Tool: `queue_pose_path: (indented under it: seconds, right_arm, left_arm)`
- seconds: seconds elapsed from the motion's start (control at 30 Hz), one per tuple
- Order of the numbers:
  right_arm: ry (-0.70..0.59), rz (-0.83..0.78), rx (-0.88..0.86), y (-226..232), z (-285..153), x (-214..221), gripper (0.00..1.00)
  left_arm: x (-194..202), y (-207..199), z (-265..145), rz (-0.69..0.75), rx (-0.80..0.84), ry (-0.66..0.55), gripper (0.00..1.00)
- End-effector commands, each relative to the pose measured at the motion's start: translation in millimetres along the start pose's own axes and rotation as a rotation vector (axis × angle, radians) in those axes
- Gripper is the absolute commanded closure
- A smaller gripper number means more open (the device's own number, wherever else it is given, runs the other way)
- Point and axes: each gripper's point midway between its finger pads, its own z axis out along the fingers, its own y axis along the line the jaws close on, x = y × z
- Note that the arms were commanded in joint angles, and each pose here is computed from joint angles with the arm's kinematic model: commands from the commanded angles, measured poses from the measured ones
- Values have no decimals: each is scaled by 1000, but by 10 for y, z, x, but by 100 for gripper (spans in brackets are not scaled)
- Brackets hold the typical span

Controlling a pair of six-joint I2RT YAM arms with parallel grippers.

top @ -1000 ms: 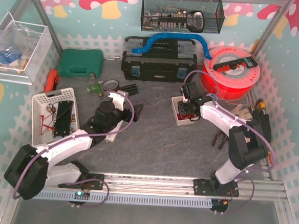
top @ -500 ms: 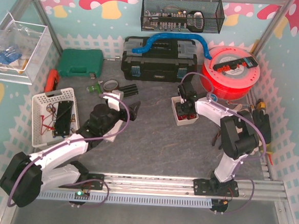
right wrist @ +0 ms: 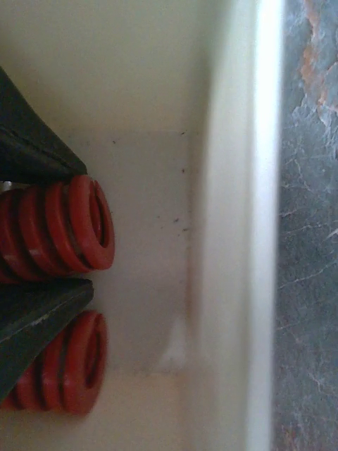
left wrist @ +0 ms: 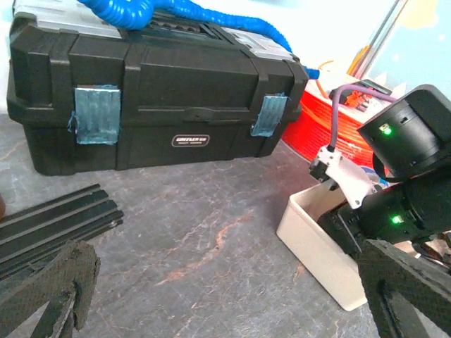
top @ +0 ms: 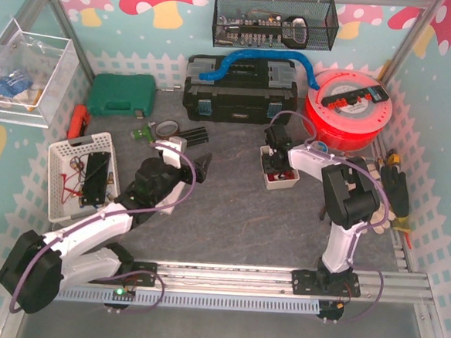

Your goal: Install the large spring

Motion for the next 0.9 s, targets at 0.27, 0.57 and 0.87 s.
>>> queue_pose_path:
  seconds: [0.27,0.57,0.87]
  right_arm:
    - [36,-6,23,-65,121,85,76]
    - [-145,-23,43,-150,-419,-335,89]
    - [-436,-115,-100,59,-1224,-618,95]
  left_arm:
    - [-45,-18,-19,24,-3,-24,1]
    - [-37,30,-6,10,-29,-28,1]
    - [-22,215,9,-87,-136,-27,1]
